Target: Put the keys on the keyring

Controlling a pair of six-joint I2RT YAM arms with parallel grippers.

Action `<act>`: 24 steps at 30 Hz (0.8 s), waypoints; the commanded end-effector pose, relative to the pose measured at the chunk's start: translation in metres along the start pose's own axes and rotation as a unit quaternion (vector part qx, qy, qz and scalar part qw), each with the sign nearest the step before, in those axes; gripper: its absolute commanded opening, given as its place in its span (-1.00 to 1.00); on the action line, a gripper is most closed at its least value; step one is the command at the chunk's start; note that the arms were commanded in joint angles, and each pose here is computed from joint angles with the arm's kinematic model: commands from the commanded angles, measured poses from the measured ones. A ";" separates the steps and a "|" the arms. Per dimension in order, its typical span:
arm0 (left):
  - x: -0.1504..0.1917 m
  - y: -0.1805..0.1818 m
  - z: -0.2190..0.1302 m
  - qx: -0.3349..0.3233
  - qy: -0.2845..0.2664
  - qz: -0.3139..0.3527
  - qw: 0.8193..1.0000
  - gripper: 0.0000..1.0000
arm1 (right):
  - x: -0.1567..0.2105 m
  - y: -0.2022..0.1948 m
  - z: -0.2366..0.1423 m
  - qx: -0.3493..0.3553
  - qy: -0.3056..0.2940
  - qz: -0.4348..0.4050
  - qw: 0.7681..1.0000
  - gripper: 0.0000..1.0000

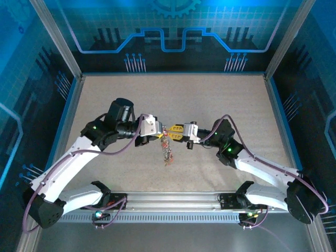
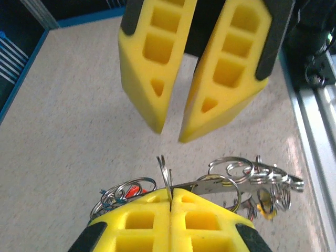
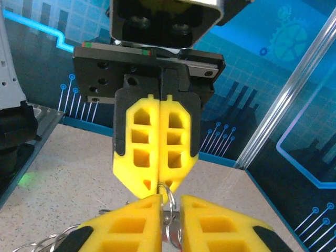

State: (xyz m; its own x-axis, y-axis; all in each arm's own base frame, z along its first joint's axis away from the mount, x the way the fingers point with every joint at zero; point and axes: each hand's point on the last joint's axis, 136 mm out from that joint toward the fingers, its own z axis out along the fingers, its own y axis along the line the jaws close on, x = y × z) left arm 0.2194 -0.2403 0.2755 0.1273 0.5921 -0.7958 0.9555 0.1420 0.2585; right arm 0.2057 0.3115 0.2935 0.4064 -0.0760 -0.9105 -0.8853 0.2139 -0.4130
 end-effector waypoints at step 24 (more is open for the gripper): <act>0.000 -0.022 0.011 0.089 0.209 0.084 0.970 -1.00 | 0.031 0.035 -0.002 -0.070 0.037 0.040 0.996 -0.53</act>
State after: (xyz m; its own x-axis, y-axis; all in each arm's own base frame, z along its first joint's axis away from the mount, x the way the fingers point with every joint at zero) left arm 0.2061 -0.2419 0.2488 0.1858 0.8970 -0.4010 0.9658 -0.0915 0.2428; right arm 0.1938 0.3137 0.2501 0.3303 -0.1605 -0.9301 -0.9316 0.1028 -0.3486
